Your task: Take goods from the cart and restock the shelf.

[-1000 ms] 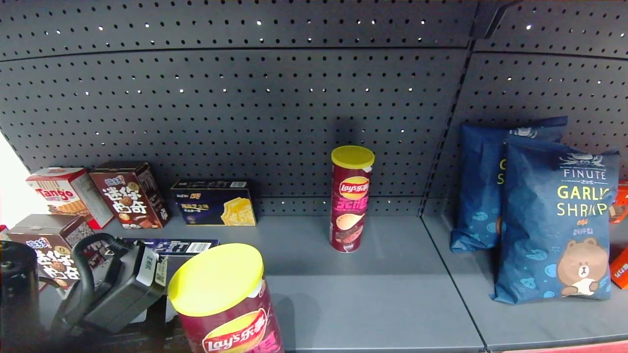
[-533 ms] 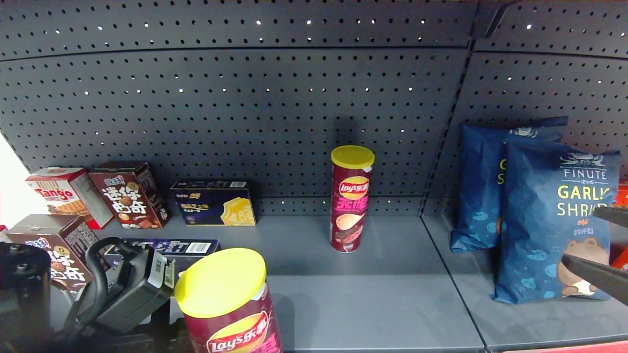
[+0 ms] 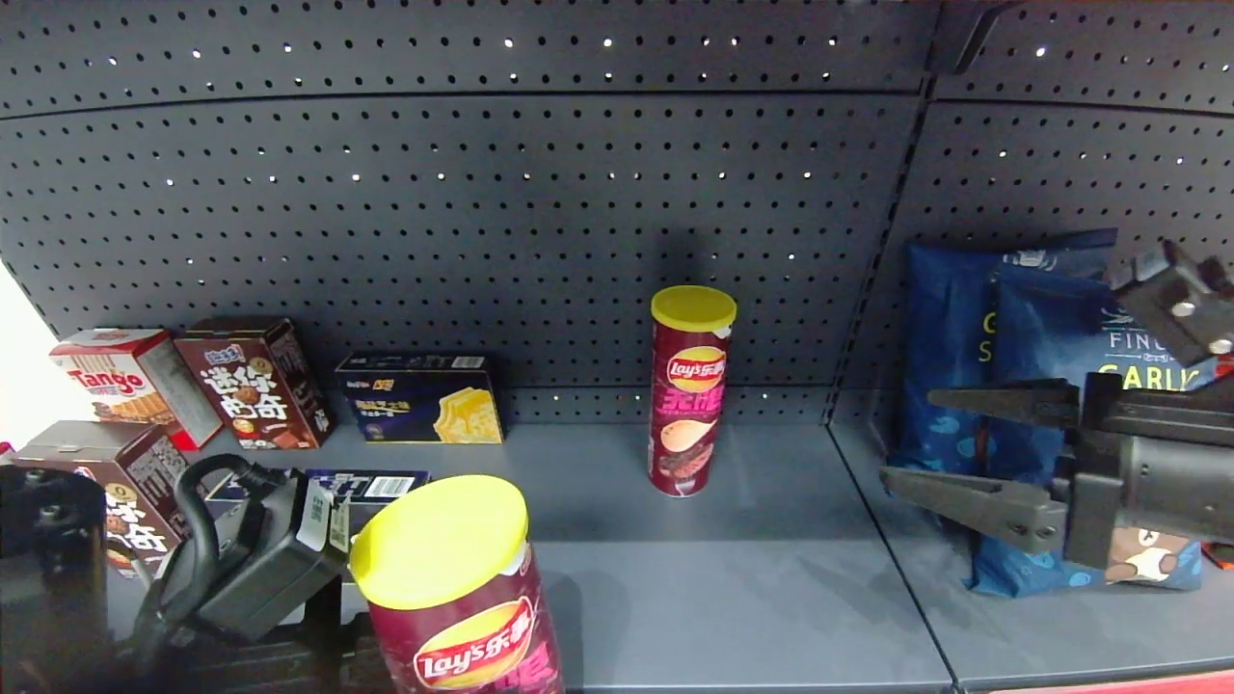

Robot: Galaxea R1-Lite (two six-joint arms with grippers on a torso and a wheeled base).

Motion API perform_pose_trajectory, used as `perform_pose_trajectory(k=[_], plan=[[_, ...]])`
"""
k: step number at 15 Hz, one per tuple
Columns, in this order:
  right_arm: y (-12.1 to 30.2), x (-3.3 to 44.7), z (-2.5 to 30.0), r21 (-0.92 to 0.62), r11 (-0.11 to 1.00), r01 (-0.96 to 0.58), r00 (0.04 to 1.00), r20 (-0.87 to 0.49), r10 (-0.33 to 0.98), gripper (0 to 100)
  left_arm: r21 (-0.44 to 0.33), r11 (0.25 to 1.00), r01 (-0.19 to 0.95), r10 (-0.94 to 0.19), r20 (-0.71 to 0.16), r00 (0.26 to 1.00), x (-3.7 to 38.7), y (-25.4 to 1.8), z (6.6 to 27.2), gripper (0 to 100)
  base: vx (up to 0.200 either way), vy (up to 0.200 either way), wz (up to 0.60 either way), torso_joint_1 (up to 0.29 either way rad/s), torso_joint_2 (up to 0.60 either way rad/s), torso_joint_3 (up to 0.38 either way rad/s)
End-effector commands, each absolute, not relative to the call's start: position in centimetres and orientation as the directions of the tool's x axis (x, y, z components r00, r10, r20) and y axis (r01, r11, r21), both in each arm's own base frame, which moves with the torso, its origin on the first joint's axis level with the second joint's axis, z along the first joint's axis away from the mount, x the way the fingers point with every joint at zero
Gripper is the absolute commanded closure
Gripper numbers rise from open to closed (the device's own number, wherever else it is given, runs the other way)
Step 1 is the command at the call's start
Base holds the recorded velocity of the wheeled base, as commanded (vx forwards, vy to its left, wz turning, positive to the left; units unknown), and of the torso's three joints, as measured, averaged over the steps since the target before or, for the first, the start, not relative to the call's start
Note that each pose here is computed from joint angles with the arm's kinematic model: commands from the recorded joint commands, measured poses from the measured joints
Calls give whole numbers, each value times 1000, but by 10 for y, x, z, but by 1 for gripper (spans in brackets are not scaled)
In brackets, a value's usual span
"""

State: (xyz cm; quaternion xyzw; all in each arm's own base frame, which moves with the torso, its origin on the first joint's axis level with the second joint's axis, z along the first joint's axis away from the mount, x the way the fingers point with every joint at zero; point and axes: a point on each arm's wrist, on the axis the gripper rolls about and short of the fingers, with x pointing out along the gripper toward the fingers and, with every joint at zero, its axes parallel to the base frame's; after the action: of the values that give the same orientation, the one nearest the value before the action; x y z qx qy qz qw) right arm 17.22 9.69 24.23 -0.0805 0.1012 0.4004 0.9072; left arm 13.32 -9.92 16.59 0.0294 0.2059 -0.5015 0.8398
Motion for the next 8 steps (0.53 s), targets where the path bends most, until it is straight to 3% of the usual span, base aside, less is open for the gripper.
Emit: perform_pose_trajectory(k=[1, 8], plan=[[117, 204, 231, -57, 635, -770, 623, -275, 732, 0, -147, 498, 854, -831, -362, 422, 145, -105, 174, 100, 0, 0, 0, 0, 0, 0], [136, 245, 223, -39, 563, -826, 554, -245, 796, 0, -83, 527, 846, -818, -319, 478, 172, -112, 188, 100, 0, 0, 0, 0, 0, 0]])
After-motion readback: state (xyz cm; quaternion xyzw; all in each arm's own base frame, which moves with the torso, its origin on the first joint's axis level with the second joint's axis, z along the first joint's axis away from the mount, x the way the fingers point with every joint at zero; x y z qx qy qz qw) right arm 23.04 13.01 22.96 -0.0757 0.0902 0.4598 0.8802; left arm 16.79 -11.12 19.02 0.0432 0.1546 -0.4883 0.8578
